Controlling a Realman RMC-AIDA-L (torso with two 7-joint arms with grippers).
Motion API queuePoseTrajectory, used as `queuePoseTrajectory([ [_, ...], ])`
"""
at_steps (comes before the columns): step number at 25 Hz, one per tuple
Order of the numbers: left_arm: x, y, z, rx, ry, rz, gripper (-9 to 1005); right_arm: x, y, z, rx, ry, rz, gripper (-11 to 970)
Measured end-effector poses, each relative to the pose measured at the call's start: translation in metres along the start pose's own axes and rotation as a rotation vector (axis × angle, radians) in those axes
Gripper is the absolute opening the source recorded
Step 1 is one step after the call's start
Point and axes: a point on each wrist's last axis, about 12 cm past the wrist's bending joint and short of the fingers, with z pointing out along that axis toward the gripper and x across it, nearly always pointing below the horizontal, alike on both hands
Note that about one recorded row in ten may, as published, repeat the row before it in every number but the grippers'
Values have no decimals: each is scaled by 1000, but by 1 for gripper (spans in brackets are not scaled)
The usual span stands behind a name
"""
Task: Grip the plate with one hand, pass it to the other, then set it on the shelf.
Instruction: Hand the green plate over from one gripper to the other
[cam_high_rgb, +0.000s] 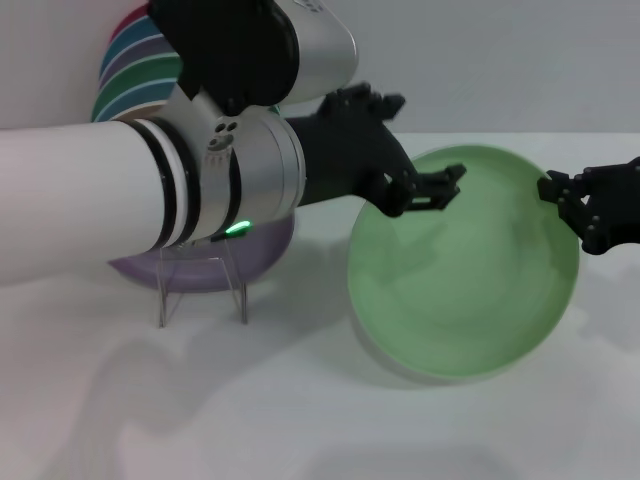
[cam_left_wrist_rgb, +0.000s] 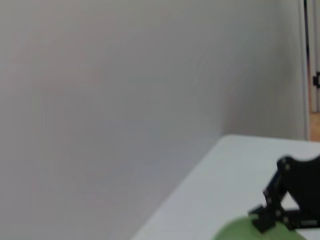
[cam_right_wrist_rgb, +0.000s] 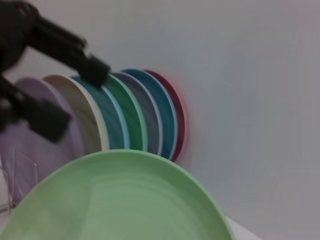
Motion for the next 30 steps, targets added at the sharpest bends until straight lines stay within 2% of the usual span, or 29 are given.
queuePoseTrajectory([
  [6,12,4,15,38,80,-14,820,-4,5,-5,-31,-51,-19,50],
  [15,17,11,21,25,99,-25,819,-4,7,-5,-46,-53,-24,56],
  [20,19,11,21,28,105,9,818,-4,8,-5,-49,-54,-25,59],
  [21,20,9,22,31,108,66,818,-5,8,-5,-54,-56,-26,59],
  [29,22,9,24,30,115,74,367,-6,8,-7,-65,-74,-18,64],
  [30,22,9,24,30,115,74,348,-6,8,-7,-65,-74,-18,65],
])
